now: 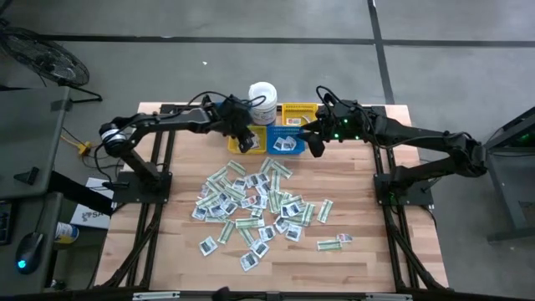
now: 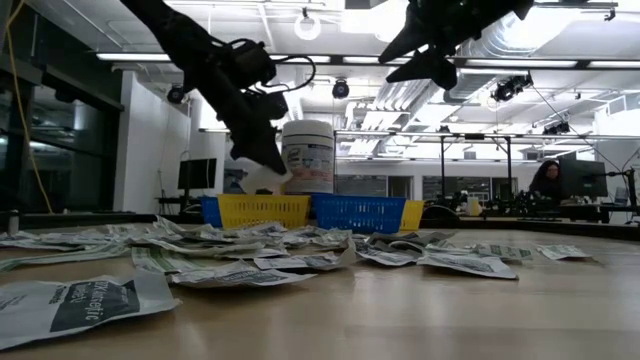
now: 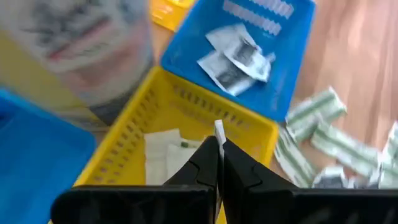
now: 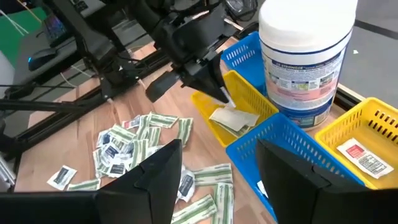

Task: Pick & Place First Aid Supplies
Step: Put the green bandage pad into the left yellow bin

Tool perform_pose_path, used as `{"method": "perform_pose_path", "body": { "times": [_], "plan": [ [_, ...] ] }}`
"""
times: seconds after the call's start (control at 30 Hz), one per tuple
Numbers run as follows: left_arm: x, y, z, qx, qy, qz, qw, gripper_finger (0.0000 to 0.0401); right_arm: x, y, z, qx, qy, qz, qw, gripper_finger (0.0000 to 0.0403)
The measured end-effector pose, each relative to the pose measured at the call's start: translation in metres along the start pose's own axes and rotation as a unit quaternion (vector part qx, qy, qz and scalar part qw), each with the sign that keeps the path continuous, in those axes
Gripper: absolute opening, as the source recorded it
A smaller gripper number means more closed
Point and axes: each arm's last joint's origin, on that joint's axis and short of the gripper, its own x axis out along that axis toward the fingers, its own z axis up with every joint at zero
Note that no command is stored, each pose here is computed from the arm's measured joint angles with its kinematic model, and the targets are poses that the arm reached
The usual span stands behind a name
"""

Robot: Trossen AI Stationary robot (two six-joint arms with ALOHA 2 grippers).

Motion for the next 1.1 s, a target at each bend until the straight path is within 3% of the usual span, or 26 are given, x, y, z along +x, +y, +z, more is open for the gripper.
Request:
{"method": "perform_pose_path", "body": {
  "times": [0.37,0.63,1.1],
  "plan": [
    [0.0,-0.001,-0.001,0.093,0.002,-0.008,0.996,0.0048,0.0,-0.002,-0.007,0.027,0.032,-0.018,0.999,0.02],
    [-0.003,-0.001,-0.001,0.096,0.005,-0.014,0.995,0.009,-0.001,-0.005,-0.016,0.075,0.08,-0.027,0.994,0.02],
    [-0.022,-0.002,0.006,0.114,0.06,0.037,0.991,0.0092,-0.01,0.015,-0.053,0.141,0.217,-0.089,0.962,0.02]
  ]
}}
